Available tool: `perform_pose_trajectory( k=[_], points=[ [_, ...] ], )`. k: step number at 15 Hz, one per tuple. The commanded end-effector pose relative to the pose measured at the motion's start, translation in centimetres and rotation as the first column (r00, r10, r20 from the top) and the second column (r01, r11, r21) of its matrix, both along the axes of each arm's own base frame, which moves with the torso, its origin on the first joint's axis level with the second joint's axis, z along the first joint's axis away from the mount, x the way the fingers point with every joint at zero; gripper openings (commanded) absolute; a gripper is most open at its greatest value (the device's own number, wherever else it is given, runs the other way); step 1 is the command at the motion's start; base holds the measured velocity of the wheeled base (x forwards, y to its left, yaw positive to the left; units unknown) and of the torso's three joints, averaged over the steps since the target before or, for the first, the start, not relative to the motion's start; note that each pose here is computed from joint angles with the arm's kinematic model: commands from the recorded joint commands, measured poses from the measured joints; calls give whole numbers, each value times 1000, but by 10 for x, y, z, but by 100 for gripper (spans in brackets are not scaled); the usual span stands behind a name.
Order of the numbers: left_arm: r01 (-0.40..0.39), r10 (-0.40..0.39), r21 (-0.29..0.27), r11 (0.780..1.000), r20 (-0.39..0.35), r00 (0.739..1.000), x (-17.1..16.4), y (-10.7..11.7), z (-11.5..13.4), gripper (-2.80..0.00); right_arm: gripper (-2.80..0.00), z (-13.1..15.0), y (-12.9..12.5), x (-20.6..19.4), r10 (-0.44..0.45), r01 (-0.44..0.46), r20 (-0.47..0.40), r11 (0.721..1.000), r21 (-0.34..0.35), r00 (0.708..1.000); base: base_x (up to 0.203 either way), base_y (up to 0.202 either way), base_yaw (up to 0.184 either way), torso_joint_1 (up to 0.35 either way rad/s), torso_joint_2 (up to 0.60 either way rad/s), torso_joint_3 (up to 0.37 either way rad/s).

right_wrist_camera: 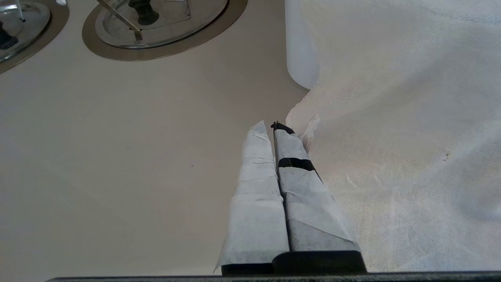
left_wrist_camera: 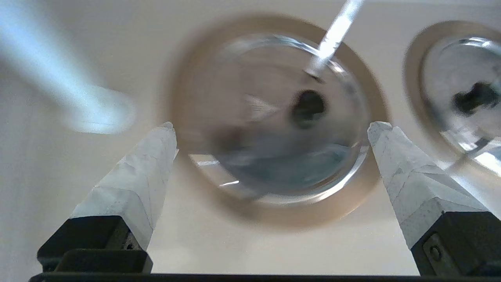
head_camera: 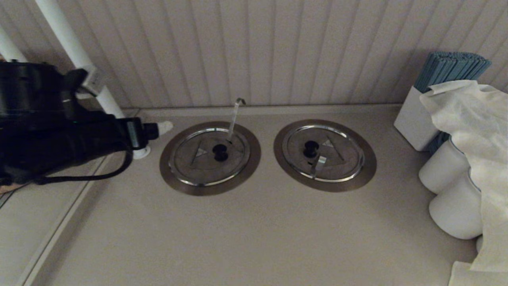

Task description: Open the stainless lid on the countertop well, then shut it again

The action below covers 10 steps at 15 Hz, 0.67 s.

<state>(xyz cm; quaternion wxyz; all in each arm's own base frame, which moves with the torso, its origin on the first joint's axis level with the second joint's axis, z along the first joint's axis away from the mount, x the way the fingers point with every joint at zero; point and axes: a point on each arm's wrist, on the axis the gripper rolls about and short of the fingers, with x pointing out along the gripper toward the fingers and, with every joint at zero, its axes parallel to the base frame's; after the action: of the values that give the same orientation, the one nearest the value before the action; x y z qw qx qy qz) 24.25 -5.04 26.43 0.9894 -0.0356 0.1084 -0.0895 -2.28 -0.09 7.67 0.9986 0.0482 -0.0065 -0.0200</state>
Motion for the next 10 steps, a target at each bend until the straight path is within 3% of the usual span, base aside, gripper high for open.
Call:
perform_pose_trajectory(
  k=[1, 3, 6, 8, 10],
  points=[
    [-38, 28, 58, 998, 163, 986, -68, 23, 31, 0, -280, 0, 0, 0, -1, 1, 0, 1000, 0, 1000, 0, 0, 0, 0, 0, 0],
    [-66, 41, 114, 991, 210, 977, -129, 36, 34, 0, -280, 0, 0, 0, -1, 1, 0, 1000, 0, 1000, 0, 0, 0, 0, 0, 0],
    [-92, 64, 120, 988, 219, 974, -211, 47, 17, 0, -280, 0, 0, 0, -1, 1, 0, 1000, 0, 1000, 0, 0, 0, 0, 0, 0],
    [-148, 121, 108, 983, 222, 968, -246, 51, -6, 0, -280, 0, 0, 0, -1, 1, 0, 1000, 0, 1000, 0, 0, 0, 0, 0, 0],
    [-257, 230, 118, 959, 203, 952, -259, 50, -27, 0, -280, 0, 0, 0, -1, 1, 0, 1000, 0, 1000, 0, 0, 0, 0, 0, 0]
  ],
)
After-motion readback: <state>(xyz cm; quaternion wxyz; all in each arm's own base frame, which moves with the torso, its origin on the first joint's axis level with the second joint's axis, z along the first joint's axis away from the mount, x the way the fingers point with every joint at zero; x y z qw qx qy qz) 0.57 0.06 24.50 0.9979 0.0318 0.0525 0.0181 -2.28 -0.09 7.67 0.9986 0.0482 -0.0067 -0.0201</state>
